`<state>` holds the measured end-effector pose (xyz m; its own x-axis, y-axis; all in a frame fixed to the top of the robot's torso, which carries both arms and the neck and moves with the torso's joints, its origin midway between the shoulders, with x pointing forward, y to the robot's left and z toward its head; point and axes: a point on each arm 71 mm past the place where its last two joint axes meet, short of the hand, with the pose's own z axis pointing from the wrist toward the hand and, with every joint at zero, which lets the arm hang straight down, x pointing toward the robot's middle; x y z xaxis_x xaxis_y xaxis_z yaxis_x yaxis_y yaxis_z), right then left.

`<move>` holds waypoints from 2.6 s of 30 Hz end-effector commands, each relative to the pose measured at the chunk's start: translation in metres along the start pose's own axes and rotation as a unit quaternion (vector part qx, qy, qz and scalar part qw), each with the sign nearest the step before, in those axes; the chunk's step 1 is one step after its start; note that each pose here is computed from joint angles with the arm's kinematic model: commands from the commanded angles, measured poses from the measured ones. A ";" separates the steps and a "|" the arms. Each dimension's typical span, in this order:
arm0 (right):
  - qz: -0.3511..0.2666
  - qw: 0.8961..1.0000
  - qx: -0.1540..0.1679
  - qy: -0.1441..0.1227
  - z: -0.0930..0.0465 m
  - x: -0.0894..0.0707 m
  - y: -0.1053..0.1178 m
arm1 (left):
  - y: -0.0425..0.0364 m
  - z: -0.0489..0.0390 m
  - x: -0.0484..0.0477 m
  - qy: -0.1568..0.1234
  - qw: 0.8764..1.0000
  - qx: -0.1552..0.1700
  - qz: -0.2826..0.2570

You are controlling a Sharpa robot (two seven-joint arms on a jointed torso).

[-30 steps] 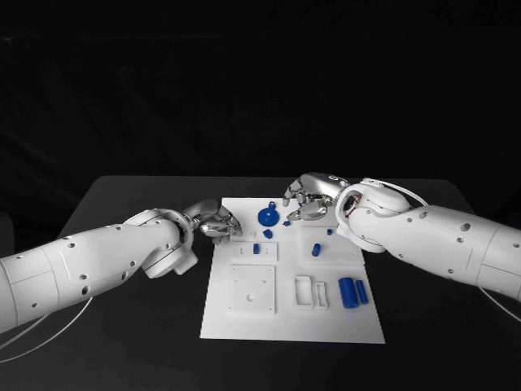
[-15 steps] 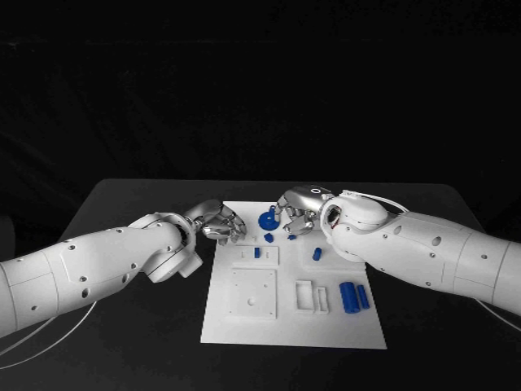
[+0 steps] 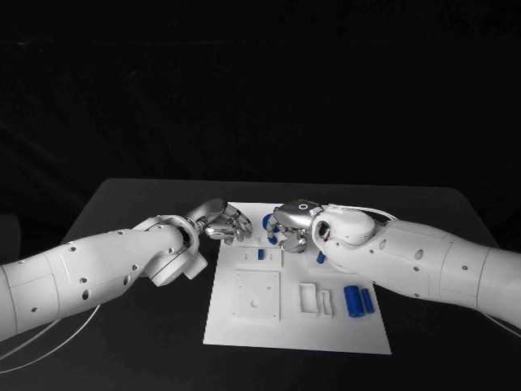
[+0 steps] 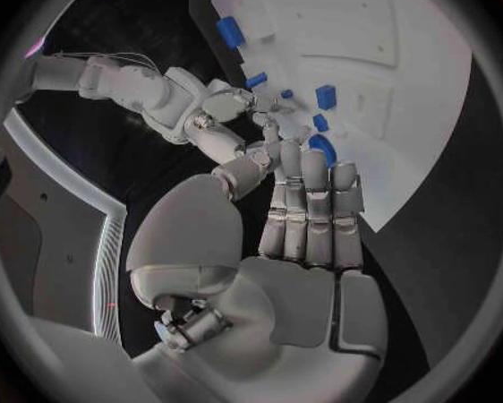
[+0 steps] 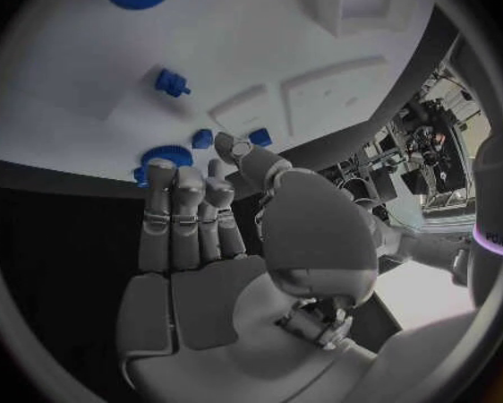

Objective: Assemble the parts on the task board

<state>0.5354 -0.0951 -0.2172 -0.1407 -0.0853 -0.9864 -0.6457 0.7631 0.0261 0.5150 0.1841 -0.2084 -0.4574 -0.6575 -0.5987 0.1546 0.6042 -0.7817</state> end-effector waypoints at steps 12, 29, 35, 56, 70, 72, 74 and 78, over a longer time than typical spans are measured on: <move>-0.040 0.999 -0.012 -0.021 0.001 -0.004 -0.003 | -0.0048 -0.0031 -0.0005 -0.006 1.000 0.024 -0.013; -0.055 0.998 -0.004 0.007 0.004 0.003 -0.010 | -0.0082 -0.0043 -0.0023 0.000 1.000 0.024 -0.013; -0.055 0.998 -0.007 0.012 0.005 0.004 -0.009 | -0.0093 -0.0043 -0.0022 -0.001 1.000 0.025 -0.013; -0.035 0.999 -0.002 0.002 0.005 0.004 -0.013 | -0.0089 -0.0041 -0.0034 0.000 1.000 0.020 -0.014; -0.026 1.000 0.000 0.004 0.004 0.004 -0.013 | -0.0083 -0.0043 -0.0035 0.003 1.000 0.017 -0.014; -0.026 1.000 0.002 -0.003 0.003 0.003 -0.014 | -0.0080 -0.0043 -0.0036 0.003 1.000 0.016 -0.014; -0.026 1.000 0.005 -0.004 0.003 0.003 -0.015 | -0.0077 -0.0044 -0.0037 0.004 1.000 0.016 -0.014; -0.025 1.000 0.008 -0.017 0.003 0.001 -0.014 | -0.0072 -0.0045 -0.0041 0.003 1.000 0.015 -0.014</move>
<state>0.5461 -0.1046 -0.2220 -0.1063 -0.1268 -0.9862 -0.6479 0.7612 -0.0281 0.5122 0.1856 -0.1997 -0.4544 -0.6741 -0.5823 0.1672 0.5775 -0.7991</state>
